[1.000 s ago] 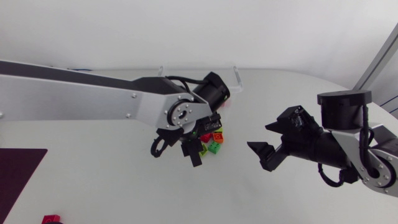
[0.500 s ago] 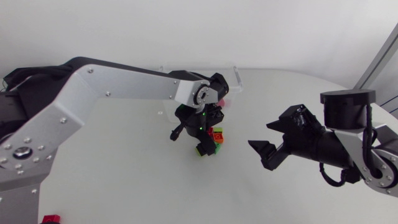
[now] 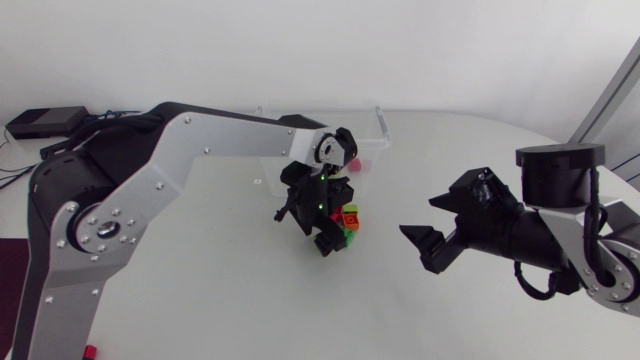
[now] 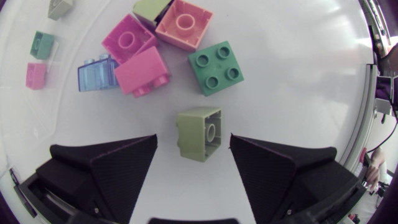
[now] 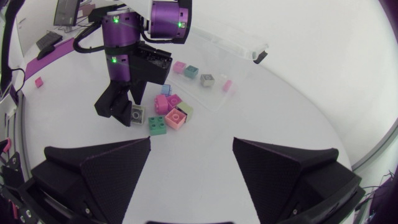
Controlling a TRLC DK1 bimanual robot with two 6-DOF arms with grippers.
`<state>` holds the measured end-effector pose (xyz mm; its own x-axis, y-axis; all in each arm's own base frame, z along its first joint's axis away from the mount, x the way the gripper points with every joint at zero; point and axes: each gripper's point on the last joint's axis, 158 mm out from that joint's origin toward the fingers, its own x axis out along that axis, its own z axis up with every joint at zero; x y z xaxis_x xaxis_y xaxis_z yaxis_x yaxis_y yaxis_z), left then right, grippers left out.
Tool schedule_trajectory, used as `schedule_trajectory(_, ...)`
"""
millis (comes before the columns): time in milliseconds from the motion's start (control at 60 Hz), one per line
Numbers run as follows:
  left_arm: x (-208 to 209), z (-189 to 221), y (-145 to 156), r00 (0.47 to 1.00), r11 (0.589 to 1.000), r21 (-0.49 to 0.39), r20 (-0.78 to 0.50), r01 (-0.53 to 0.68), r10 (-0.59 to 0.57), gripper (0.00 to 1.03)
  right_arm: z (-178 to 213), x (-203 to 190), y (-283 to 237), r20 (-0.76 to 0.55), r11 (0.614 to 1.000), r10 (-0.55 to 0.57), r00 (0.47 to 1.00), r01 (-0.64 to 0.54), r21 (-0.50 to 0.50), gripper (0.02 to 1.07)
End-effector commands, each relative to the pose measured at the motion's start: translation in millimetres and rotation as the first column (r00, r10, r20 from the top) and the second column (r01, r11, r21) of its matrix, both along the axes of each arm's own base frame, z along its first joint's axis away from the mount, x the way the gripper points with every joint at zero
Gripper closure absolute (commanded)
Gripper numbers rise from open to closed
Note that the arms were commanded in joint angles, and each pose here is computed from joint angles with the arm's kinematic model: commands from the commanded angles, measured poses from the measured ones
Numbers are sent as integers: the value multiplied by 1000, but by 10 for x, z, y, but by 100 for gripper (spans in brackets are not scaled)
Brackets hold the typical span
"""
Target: Pick up the duplo bricks and place them in the container
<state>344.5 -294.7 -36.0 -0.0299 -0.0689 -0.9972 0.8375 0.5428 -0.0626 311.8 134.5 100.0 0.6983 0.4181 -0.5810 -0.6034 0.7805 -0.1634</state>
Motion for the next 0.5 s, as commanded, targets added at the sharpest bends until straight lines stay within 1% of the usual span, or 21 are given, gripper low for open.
schedule_trajectory(0,-38,-51,-90,1000,1000,-12,-26,2,-2,45,-26,-10,-24,7,1000,0,1000,0,-5,11)
schedule_trajectory(83,-70,-49,-139,999,1000,-24,-31,16,-17,55,-26,-10,-24,6,1000,-1,1000,1,-4,11)
schedule_trajectory(117,-71,-49,-157,999,999,-27,-27,19,-20,63,-26,-12,-19,7,1000,2,1000,-2,-5,11)
schedule_trajectory(133,-76,-52,-161,999,999,-27,-27,21,-21,64,-26,-12,-19,7,1000,2,1000,-2,-5,11)
schedule_trajectory(317,-146,-62,-155,999,999,-25,-35,33,-33,65,-31,-10,-24,6,1000,0,1000,0,-6,11)
schedule_trajectory(483,-235,165,-92,999,998,-39,-20,39,-40,66,-31,-12,-19,6,1000,2,1000,-2,-6,11)
